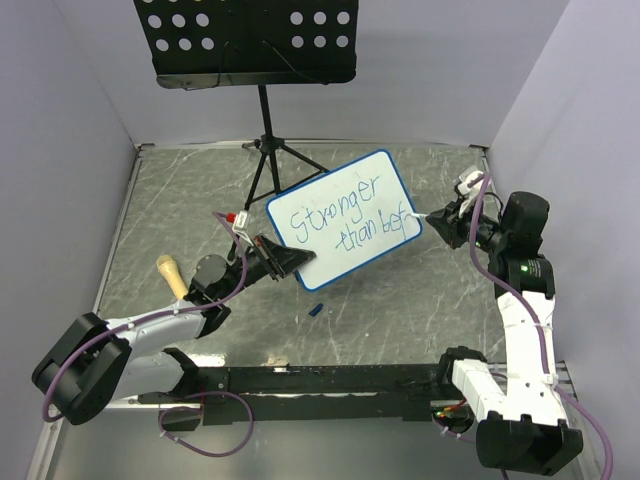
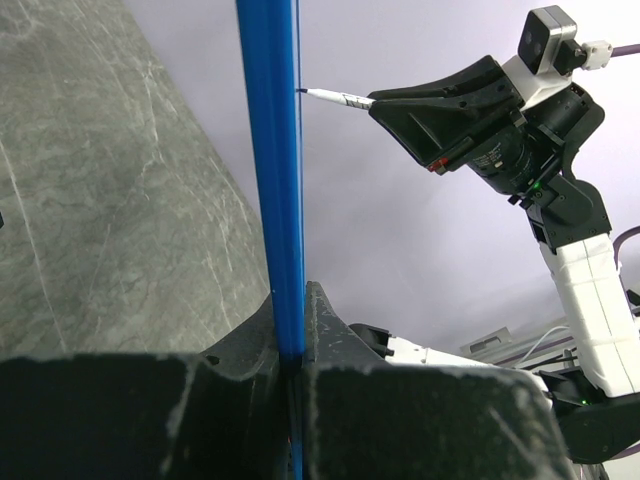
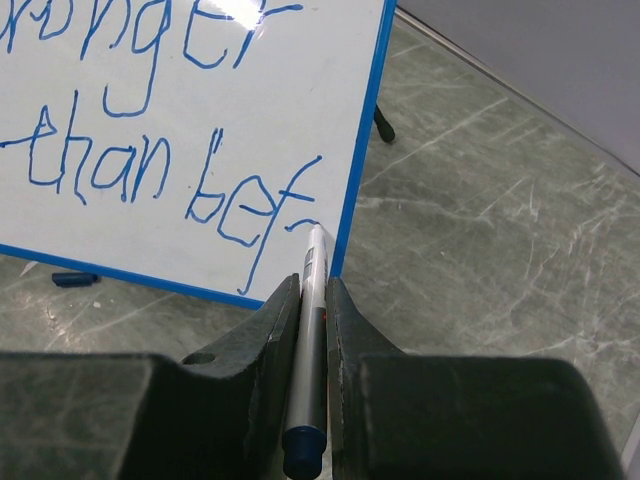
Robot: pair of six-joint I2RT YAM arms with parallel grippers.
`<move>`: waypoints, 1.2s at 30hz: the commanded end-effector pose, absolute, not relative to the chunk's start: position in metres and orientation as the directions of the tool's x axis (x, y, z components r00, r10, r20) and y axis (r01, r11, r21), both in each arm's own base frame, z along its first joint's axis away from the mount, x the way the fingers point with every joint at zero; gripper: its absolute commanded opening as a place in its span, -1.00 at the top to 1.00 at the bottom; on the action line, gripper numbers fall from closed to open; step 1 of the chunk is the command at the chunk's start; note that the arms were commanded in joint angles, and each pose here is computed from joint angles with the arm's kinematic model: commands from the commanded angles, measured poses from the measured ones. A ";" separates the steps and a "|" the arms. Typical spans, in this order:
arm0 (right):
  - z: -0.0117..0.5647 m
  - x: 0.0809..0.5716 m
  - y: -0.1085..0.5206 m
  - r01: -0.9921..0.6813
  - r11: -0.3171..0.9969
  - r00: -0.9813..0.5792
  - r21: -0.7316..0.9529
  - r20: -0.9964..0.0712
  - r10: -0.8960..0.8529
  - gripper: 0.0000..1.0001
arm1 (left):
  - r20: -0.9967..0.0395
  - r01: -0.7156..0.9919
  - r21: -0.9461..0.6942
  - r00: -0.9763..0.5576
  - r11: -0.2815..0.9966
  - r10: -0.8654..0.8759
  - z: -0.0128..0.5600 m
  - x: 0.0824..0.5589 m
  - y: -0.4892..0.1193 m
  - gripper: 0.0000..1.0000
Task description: Write a sentence on the whiteboard
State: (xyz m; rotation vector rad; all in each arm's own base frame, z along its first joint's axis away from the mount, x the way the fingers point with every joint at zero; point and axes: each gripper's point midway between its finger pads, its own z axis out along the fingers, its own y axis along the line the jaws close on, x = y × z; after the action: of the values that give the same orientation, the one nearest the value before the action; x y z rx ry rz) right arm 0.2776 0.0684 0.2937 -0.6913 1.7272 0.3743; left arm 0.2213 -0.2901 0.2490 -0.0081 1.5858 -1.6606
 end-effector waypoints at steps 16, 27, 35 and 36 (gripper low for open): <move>0.284 0.263 0.074 -0.656 0.749 -0.162 -0.093 -0.952 -0.260 1.00 | -0.539 0.676 -0.736 -0.560 0.030 -0.630 0.308 0.212 -0.279 0.98; 0.291 0.273 0.079 -0.669 0.741 -0.163 -0.059 -0.961 -0.224 1.00 | -0.541 0.676 -0.737 -0.570 0.022 -0.619 0.308 0.212 -0.282 0.98; 0.297 0.279 0.080 -0.668 0.742 -0.155 -0.047 -0.967 -0.201 1.00 | -0.541 0.676 -0.736 -0.574 0.017 -0.615 0.307 0.213 -0.284 0.98; 0.299 0.280 0.080 -0.666 0.744 -0.150 -0.052 -0.968 -0.202 1.00 | -0.540 0.677 -0.736 -0.575 0.014 -0.615 0.308 0.212 -0.284 0.98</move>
State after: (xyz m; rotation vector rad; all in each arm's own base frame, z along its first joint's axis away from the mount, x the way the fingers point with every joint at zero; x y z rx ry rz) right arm 0.2740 0.0765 0.2796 -0.6841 1.7724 0.4708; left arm 0.2216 -0.2885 0.2416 -0.0243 1.6091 -1.6486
